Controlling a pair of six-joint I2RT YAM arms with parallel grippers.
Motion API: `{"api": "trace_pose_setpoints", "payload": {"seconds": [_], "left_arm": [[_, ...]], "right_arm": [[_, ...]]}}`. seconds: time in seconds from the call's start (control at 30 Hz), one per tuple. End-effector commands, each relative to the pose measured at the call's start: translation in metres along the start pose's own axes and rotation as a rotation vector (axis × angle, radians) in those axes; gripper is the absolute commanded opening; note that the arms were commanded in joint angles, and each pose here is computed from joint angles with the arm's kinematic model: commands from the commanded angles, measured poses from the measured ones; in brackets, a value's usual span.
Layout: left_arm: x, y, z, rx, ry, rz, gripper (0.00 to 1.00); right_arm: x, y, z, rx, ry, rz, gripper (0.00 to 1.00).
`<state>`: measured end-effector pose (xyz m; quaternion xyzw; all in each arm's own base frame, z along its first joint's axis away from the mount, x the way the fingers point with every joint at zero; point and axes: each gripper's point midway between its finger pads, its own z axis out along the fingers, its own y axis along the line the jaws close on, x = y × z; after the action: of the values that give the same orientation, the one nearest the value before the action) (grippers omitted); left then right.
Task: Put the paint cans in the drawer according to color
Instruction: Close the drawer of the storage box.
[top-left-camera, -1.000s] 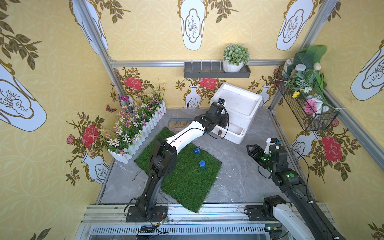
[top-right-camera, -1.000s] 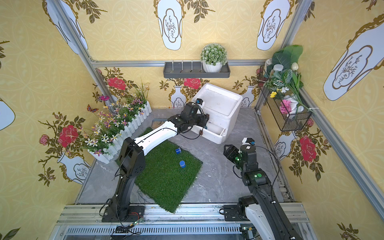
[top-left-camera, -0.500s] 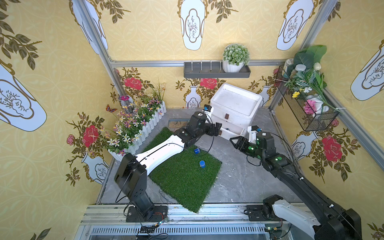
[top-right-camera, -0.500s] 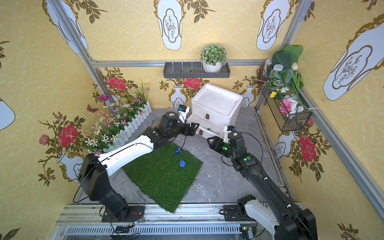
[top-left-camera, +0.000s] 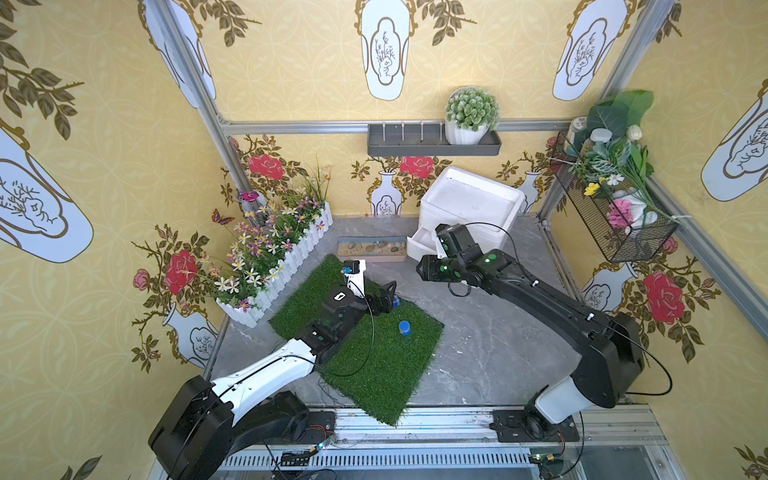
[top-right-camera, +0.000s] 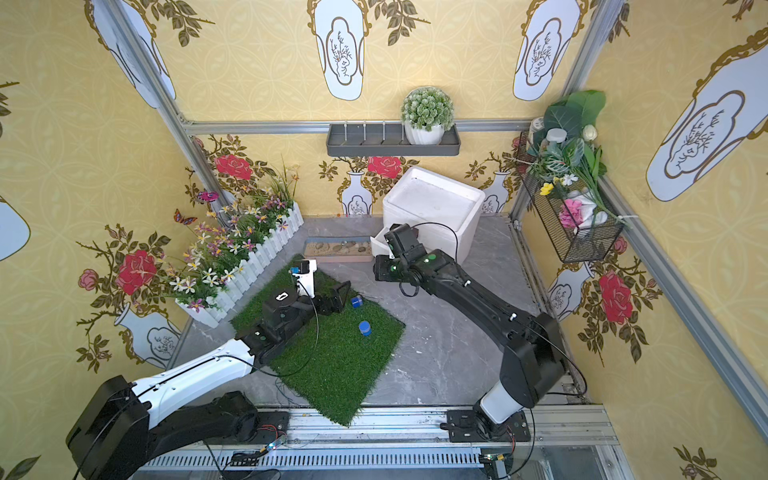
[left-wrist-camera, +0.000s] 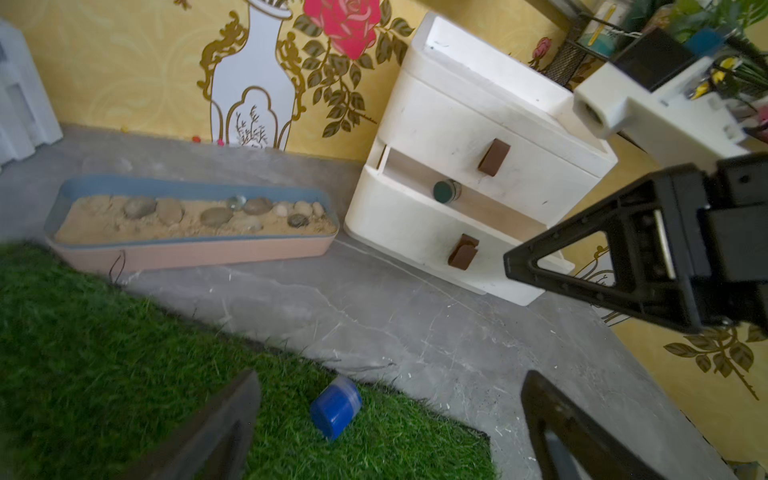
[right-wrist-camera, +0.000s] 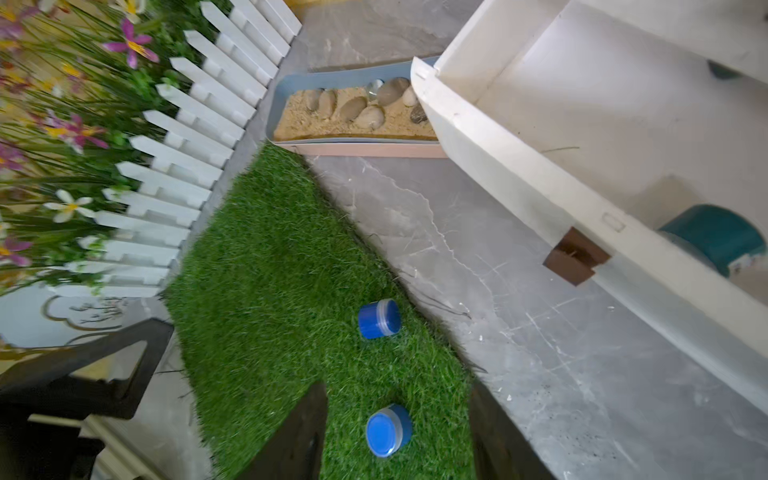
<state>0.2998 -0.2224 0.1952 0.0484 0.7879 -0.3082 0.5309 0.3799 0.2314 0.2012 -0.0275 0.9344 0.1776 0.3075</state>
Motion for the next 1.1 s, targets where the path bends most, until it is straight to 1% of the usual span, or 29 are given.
{"api": "trace_pose_setpoints", "payload": {"seconds": [0.0,0.1,0.17,0.33,0.47,0.57,0.73,1.07], "left_arm": [[-0.005,0.007,-0.004,-0.001,-0.056,-0.114,1.00],[-0.004,0.012,-0.005,-0.018,-0.057,-0.128,1.00],[-0.004,0.015,-0.005,-0.028,-0.055,-0.128,1.00],[-0.004,0.016,-0.003,-0.035,-0.051,-0.129,1.00],[-0.004,0.015,-0.002,-0.032,-0.044,-0.128,1.00],[-0.004,0.015,-0.002,-0.034,-0.039,-0.128,1.00],[-0.005,0.015,-0.004,-0.037,-0.037,-0.129,1.00],[-0.005,0.013,-0.004,-0.036,-0.022,-0.135,1.00]], "right_arm": [[0.010,-0.022,0.009,0.167,0.074,-0.101,0.49],[0.009,-0.032,0.017,0.248,0.102,-0.142,0.41],[0.008,-0.041,0.024,0.309,0.120,-0.176,0.33],[0.001,-0.063,0.033,0.454,0.134,-0.268,0.27],[-0.009,-0.082,0.039,0.581,0.148,-0.350,0.24],[-0.017,-0.094,0.041,0.657,0.158,-0.387,0.22],[-0.037,-0.117,0.037,0.787,0.120,-0.425,0.22],[-0.061,-0.154,0.036,0.898,0.098,-0.423,0.24]]}}
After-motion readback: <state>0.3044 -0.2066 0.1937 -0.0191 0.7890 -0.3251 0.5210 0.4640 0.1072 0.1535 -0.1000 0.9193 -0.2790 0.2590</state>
